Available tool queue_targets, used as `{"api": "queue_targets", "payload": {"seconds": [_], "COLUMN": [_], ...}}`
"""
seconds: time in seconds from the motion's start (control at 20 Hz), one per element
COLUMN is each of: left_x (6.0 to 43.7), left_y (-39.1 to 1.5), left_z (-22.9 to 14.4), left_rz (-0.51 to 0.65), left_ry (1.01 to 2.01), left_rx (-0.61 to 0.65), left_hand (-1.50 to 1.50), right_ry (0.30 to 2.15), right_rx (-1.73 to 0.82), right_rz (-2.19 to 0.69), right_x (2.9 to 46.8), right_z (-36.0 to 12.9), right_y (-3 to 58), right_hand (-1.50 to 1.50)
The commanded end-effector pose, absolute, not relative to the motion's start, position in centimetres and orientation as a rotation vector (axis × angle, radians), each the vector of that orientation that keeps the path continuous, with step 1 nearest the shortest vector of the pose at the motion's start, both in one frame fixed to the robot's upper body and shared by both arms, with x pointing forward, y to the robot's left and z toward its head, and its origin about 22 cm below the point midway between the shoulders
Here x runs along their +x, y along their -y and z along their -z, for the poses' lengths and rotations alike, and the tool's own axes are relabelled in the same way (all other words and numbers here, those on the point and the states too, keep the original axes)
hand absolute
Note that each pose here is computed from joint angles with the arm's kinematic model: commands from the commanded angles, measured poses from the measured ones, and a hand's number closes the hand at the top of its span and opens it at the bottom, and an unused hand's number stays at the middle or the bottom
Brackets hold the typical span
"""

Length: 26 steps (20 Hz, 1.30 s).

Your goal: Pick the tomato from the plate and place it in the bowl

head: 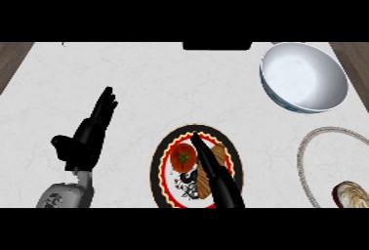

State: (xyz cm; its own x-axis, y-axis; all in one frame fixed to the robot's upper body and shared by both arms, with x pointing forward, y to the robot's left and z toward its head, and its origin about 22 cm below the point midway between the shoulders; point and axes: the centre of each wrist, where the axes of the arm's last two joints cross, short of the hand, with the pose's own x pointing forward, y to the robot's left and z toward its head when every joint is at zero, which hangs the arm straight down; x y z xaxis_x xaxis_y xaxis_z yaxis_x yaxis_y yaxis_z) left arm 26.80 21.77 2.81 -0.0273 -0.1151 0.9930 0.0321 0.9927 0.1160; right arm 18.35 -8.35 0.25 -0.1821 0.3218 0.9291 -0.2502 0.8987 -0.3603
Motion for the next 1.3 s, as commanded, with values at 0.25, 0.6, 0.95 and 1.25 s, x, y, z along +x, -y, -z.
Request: {"api": "queue_targets", "payload": {"seconds": [0.25, 0.6, 0.95, 1.25], "left_x": [27.8, 28.0, 25.9, 27.5], "left_y": [-22.3, -23.0, -22.4, -21.1], "left_z": [-2.2, -3.4, -3.0, -2.3], "left_rz": [0.123, 0.118, 0.118, 0.119], "left_ry": [1.605, 1.616, 1.596, 1.603], "left_rx": [0.053, 0.06, 0.073, 0.073], "left_hand": [0.0, 0.0, 0.0, 0.0], "right_ry": [1.664, 1.613, 1.56, 1.668], "right_rx": [-0.05, -0.256, -0.213, -0.237], "right_rz": [-0.482, -0.547, -0.62, -0.862], "right_x": [20.5, 22.5, 22.6, 24.0], "right_z": [3.5, 5.3, 6.9, 5.3], "right_y": [7.5, 7.3, 6.5, 5.1], "right_hand": [-1.5, -1.5, -1.5, 1.5]}}
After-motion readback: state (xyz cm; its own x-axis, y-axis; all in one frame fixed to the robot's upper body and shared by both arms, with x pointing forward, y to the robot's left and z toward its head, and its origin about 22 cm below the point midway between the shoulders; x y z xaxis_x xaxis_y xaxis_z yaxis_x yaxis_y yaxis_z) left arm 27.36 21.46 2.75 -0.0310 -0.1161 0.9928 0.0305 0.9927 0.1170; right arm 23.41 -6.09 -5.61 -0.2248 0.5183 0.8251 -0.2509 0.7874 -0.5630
